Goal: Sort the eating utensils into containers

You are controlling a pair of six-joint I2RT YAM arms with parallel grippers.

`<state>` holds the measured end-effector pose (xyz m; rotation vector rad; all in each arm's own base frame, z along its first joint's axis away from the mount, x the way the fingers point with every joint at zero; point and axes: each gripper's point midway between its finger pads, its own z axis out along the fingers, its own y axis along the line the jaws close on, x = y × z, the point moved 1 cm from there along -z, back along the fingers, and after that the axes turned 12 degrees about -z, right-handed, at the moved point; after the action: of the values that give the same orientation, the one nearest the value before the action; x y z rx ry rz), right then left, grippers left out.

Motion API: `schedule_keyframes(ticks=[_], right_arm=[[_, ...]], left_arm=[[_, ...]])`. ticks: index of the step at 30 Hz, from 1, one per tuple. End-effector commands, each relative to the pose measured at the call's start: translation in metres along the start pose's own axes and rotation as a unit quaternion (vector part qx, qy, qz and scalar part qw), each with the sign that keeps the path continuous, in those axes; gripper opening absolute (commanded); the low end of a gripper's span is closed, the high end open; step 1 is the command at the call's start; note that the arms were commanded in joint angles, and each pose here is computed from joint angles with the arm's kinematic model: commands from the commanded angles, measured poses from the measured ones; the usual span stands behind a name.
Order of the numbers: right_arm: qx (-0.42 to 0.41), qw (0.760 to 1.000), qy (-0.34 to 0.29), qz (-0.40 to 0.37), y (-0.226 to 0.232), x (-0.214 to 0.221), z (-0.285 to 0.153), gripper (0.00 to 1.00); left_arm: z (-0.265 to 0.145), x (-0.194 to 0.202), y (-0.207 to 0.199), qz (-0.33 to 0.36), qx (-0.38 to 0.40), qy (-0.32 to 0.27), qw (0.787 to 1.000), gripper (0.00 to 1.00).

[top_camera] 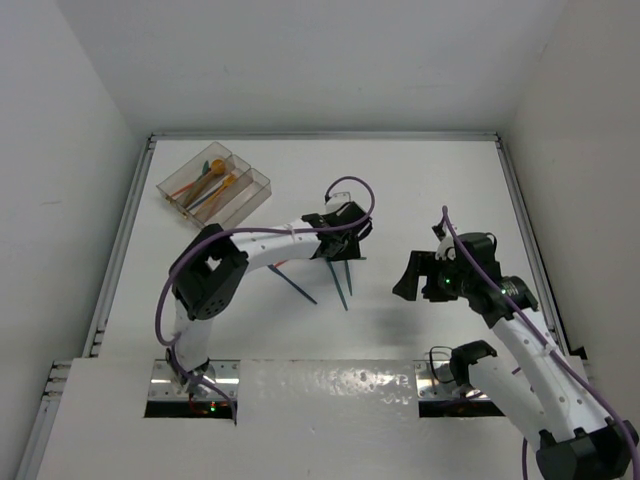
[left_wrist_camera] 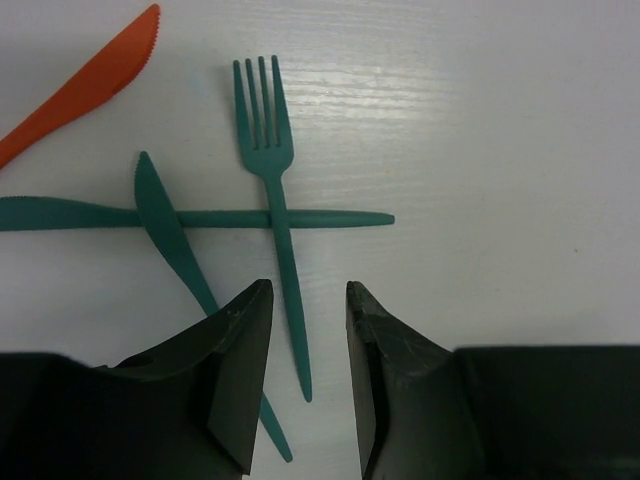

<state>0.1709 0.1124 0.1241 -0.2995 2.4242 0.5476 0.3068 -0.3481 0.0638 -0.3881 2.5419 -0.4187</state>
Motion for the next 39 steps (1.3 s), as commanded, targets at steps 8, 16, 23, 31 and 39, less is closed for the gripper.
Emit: schedule_keyframes(ticks=[8, 16, 23, 31, 39], right_arm=[[-0.012, 1.000, 0.001, -0.019, 0.002, 0.002, 0.001, 0.81], [-0.012, 1.000, 0.004, -0.023, 0.002, 0.003, 0.001, 0.81], [-0.008, 1.000, 0.006, -0.025, 0.000, 0.002, 0.002, 0.81], [0.001, 1.000, 0.001, -0.026, -0.002, -0.001, 0.001, 0.82], [0.002, 1.000, -0.015, -0.021, -0.001, -0.012, 0.001, 0.82]], left_arm=[[0.028, -0.016, 0.006, 0.011, -0.073, -0.045, 0.996, 0.34], [0.046, -0.018, 0.015, 0.019, -0.097, -0.043, 0.994, 0.34], [0.055, -0.017, 0.016, 0.023, -0.094, -0.028, 0.995, 0.07], [0.016, -0.048, -0.009, 0.034, -0.042, -0.049, 0.997, 0.00], [-0.075, -0.171, 0.022, 0.124, -0.008, -0.178, 0.976, 0.00]])
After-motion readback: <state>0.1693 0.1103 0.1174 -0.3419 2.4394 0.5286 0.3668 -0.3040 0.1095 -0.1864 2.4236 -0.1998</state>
